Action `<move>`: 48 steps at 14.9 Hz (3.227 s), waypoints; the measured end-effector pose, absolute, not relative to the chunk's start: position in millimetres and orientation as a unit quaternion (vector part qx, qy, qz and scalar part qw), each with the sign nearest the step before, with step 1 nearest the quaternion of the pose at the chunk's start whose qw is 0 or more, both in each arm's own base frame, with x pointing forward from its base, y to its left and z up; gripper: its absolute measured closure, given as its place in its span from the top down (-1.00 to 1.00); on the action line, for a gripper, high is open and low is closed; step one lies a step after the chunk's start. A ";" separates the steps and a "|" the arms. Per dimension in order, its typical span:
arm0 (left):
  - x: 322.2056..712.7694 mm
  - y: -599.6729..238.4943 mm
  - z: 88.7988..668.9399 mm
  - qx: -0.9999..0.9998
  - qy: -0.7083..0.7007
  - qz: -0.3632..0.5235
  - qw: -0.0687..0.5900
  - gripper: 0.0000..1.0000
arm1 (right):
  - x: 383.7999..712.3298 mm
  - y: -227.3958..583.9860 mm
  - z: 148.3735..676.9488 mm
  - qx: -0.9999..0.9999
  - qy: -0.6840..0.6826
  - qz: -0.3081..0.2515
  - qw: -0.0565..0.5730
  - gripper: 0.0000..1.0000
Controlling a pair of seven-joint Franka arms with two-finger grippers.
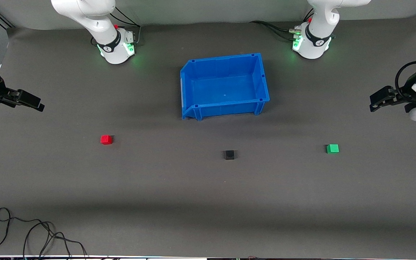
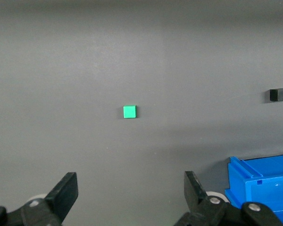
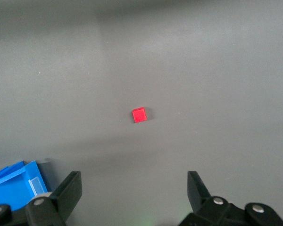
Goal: Attach green and red cubes to black cube
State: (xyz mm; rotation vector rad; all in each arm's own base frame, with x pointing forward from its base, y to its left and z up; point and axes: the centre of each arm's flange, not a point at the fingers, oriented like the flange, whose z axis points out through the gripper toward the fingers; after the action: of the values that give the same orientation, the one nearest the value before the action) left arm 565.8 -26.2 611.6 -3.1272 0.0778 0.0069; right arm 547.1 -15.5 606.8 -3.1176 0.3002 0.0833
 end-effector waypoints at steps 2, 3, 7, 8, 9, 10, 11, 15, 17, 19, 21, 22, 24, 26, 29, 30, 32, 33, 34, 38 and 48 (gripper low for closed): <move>565.8 -26.2 611.6 -1.000 0.025 0.002 0.007 1.00 | 547.0 -15.5 606.5 -0.995 0.096 0.027 0.004 0.99; 565.8 -26.2 611.6 -1.000 0.025 0.002 0.007 1.00 | 547.0 -15.5 606.2 -0.995 0.096 0.027 0.004 0.99; 565.8 -26.2 611.6 -1.000 0.024 0.002 0.006 1.00 | 547.0 -15.5 606.1 -0.995 0.096 0.027 0.004 0.99; 565.7 -26.3 611.5 -1.000 0.024 0.003 0.006 1.00 | 547.0 -15.5 606.1 -0.995 0.096 0.027 0.004 0.99; 565.6 -26.3 611.4 -1.000 0.024 0.003 0.006 1.00 | 547.0 -15.5 606.0 -0.995 0.096 0.027 0.004 0.99; 565.5 -26.4 611.3 -1.000 0.024 0.004 0.006 1.00 | 547.0 -15.5 606.0 -0.995 0.096 0.027 0.004 0.99; 565.5 -26.4 611.3 -1.000 0.024 0.004 0.006 1.00 | 547.0 -15.5 606.0 -0.995 0.096 0.027 0.004 0.99; 565.3 -25.9 611.1 -1.000 -0.003 0.005 0.006 1.00 | 547.0 -15.2 605.8 -0.995 0.095 0.028 0.004 0.99; 565.2 -26.5 611.0 -0.998 -0.067 0.005 0.006 1.00 | 547.0 -14.8 605.6 -0.995 0.095 0.028 0.004 0.99; 565.1 -27.4 609.8 -0.990 -0.140 0.008 0.004 1.00 | 546.9 -14.7 605.3 -0.995 0.095 0.028 0.004 0.99; 564.5 -26.5 607.2 -0.975 -0.220 0.020 -0.012 1.00 | 546.9 -14.5 605.1 -0.995 0.095 0.029 0.004 0.99; 564.9 -21.8 605.7 -0.964 -0.263 0.027 -0.022 1.00 | 546.8 -14.2 605.0 -0.995 0.095 0.029 0.004 0.99; 567.9 -3.9 600.1 -0.934 -0.353 0.041 -0.041 1.00 | 546.6 -14.0 604.4 -0.995 0.094 0.030 0.004 0.99; 573.1 11.2 589.5 -0.896 -0.438 0.060 -0.052 1.00 | 546.2 -14.3 596.9 -0.995 0.095 0.036 0.004 0.99; 582.6 32.4 568.9 -0.833 -0.542 0.092 -0.067 1.00 | 547.6 -14.4 579.2 -0.995 0.095 0.040 0.003 0.99; 585.8 38.8 561.3 -0.819 -0.562 0.098 -0.067 1.00 | 547.1 -14.1 570.9 -0.994 0.095 0.046 0.003 0.99; 591.1 47.9 544.2 -0.795 -0.593 0.108 -0.067 1.00 | 546.8 -9.1 546.5 -0.995 0.088 0.054 0.002 0.99; 592.6 52.5 534.4 -0.785 -0.605 0.114 -0.073 1.00 | 546.3 -2.8 528.4 -0.995 0.082 0.060 0.001 0.99; 593.2 58.5 522.4 -0.774 -0.616 0.119 -0.081 1.00 | 545.5 5.1 507.6 -0.995 0.075 0.063 0.001 0.99; 589.9 89.5 461.0 -0.731 -0.661 0.126 -0.114 1.00 | 535.6 28.9 422.5 -0.996 0.054 0.065 -0.002 1.00; 570.3 106.5 284.8 -0.672 -0.711 0.120 -0.169 1.00 | 523.4 25.8 252.5 -0.998 0.058 0.035 -0.002 1.00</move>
State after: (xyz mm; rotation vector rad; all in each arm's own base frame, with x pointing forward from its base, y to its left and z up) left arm 570.3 106.5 284.8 -2.3747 -2.5110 0.4250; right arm 523.4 25.8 252.5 -3.1394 0.1818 0.1095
